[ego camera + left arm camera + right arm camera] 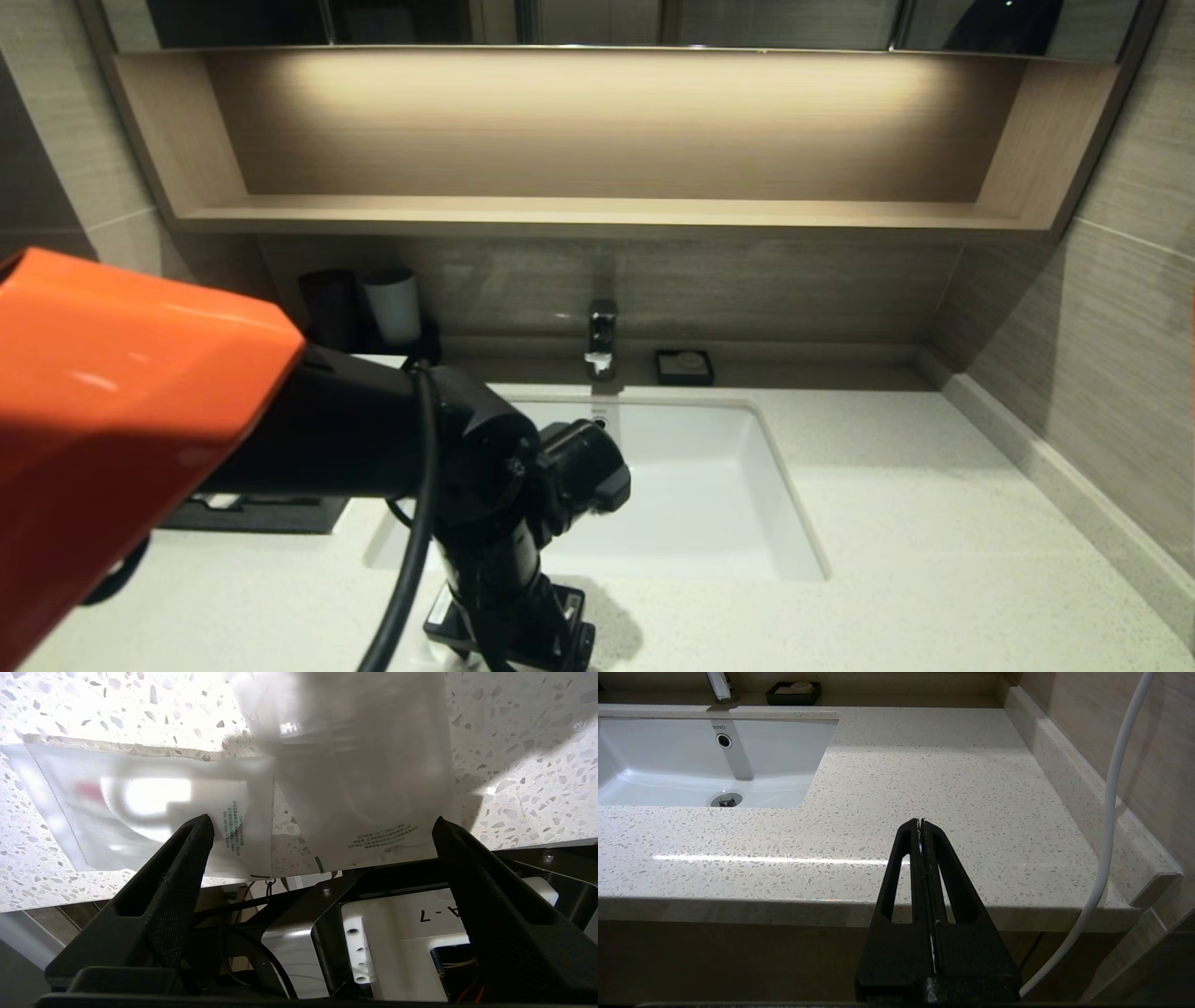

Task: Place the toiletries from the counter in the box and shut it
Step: Pick up the bathroom toiletry

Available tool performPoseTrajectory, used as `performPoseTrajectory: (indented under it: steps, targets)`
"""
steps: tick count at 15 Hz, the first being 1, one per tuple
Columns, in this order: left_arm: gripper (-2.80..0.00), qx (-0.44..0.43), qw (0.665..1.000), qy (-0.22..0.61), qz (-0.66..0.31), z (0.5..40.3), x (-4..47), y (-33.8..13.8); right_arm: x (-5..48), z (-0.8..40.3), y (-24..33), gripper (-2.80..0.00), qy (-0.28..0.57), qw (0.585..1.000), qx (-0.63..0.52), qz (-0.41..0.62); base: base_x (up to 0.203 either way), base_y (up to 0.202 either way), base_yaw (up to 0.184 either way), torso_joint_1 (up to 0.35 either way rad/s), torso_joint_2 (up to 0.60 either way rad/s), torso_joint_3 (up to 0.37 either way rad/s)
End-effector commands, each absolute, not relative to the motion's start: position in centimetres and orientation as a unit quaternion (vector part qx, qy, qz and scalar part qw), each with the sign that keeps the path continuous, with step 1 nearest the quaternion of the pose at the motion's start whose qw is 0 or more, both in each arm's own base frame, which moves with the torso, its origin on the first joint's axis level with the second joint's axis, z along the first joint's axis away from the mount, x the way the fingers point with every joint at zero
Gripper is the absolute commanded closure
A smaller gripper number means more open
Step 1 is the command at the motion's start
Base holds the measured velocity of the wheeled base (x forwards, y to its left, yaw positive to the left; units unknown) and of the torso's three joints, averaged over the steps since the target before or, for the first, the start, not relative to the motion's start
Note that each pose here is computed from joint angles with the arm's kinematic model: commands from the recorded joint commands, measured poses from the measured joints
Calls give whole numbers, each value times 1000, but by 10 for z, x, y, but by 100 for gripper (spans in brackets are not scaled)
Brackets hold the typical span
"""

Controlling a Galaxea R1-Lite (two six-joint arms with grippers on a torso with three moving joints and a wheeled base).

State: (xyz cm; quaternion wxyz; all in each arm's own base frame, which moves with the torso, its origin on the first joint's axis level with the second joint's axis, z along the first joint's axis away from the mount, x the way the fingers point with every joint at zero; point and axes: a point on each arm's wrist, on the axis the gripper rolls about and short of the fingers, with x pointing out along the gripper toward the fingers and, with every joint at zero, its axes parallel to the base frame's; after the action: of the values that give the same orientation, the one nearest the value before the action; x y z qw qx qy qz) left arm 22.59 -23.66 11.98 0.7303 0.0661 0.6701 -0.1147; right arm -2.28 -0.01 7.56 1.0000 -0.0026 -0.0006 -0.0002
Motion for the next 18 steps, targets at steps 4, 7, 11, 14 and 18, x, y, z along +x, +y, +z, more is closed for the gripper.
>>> performPoseTrajectory:
  steps: [4, 7, 11, 14, 18]
  targets:
    - [-280, 66, 730, 672, -111, 119, 226, -236, -23, 75, 0, 0, 0, 1000, -3, 0, 0, 0, 0, 0, 0, 0]
    - [-280, 65, 730, 672, -111, 119, 226, -236, -23, 75, 0, 0, 0, 1000, -3, 0, 0, 0, 0, 0, 0, 0]
    - [-280, 68, 727, 674, -109, 116, 228, -238, -23, 75, 0, 0, 0, 1000, -2, 0, 0, 0, 0, 0, 0, 0]
    - [0, 67, 728, 674, -109, 116, 228, -237, -23, 75, 0, 0, 0, 1000, -2, 0, 0, 0, 0, 0, 0, 0]
    - [0, 71, 728, 673, -105, 115, 228, -238, -23, 75, 0, 0, 0, 1000, -3, 0, 0, 0, 0, 0, 0, 0]
